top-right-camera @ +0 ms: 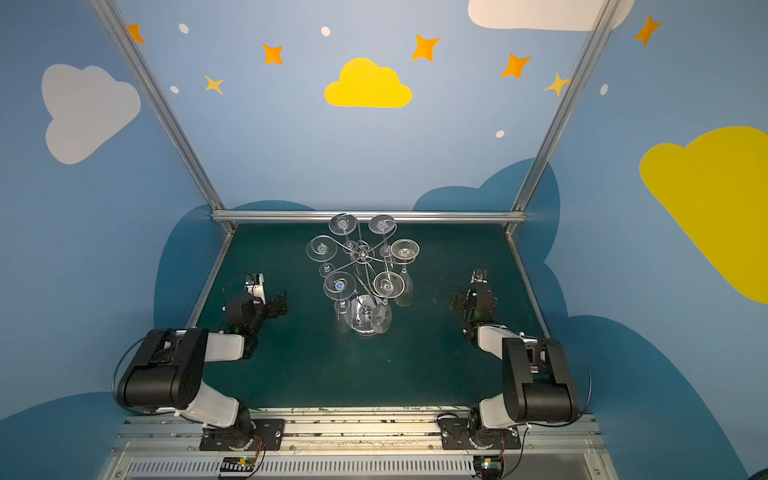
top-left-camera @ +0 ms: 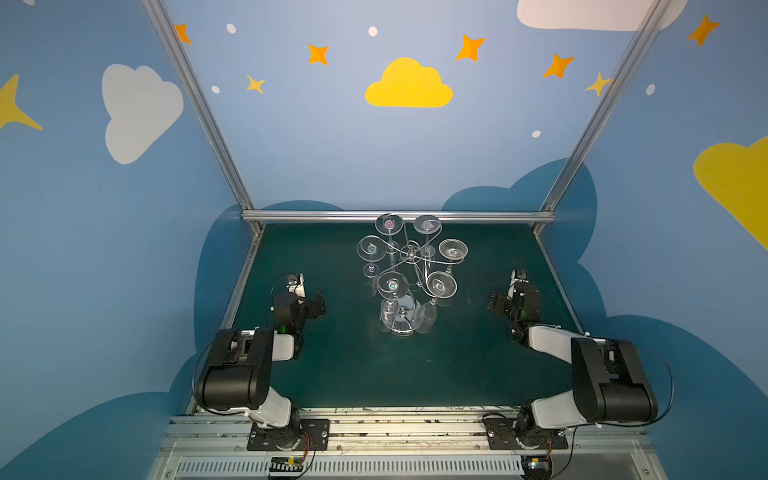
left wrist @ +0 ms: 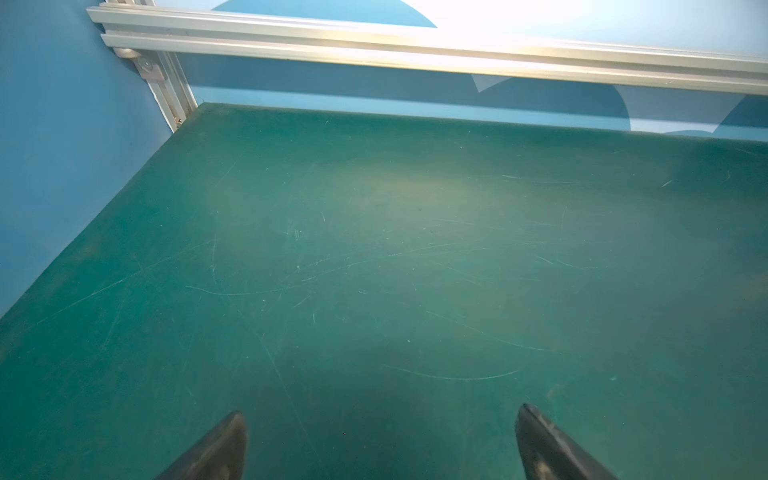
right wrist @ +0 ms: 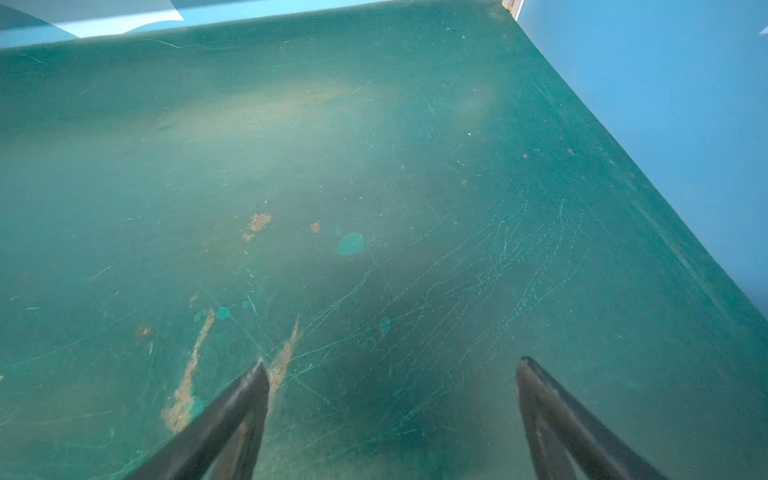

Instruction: Take the wine glass off the wine glass rack

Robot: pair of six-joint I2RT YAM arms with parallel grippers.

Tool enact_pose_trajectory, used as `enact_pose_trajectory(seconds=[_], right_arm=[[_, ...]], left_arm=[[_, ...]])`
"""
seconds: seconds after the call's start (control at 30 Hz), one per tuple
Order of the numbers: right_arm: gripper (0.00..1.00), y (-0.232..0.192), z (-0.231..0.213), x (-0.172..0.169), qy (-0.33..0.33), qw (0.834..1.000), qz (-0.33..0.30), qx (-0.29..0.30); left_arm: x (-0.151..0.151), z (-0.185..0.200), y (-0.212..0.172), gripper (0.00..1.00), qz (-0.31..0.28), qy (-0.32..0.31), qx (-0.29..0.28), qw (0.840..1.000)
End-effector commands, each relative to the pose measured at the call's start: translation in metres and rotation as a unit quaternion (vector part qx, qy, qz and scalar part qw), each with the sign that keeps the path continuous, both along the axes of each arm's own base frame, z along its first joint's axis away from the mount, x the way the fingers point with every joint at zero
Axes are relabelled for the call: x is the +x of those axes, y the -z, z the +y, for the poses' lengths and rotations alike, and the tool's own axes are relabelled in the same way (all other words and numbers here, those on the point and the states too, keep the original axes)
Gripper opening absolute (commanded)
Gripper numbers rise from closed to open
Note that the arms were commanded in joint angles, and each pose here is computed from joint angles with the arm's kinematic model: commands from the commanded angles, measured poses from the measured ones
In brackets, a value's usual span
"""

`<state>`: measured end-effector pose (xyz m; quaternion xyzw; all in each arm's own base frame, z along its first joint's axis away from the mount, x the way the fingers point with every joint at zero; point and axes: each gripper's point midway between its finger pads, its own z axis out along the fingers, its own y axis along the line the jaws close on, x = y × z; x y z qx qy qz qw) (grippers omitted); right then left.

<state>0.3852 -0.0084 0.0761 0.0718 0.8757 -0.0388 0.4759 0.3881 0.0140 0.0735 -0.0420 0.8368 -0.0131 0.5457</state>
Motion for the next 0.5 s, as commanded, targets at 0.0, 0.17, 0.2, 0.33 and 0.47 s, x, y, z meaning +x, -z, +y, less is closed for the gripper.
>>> enact_pose_trajectory(seconds=[0.0, 0.17, 0.2, 0.33, 0.47], right_arm=[[0.91, -0.0100, 0.0006, 0.0029, 0.004, 1.000, -0.017, 0.002], [0.91, -0.0098, 0.0002, 0.0027, 0.004, 1.000, -0.016, 0.002], [0.91, -0.0103, 0.0006, 0.0029, 0.004, 1.000, -0.017, 0.002], [0.91, -0.0094, 0.0003, 0.0027, 0.004, 1.000, -0.016, 0.003], [0.91, -0.0091, 0.0001, 0.0029, 0.002, 1.000, -0.016, 0.007]], left_arm=[[0.0035, -0.0009, -0.0101, 0.99, -0.015, 0.003, 0.006, 1.000], [0.0037, -0.0005, -0.0104, 0.99, -0.016, 0.002, 0.006, 1.000], [0.0036, -0.0009, -0.0103, 0.99, -0.015, 0.003, 0.006, 1.000], [0.0024, -0.0002, -0.0107, 0.99, -0.018, 0.006, -0.002, 1.000], [0.0029, -0.0008, -0.0093, 0.99, -0.014, 0.005, 0.003, 1.000]])
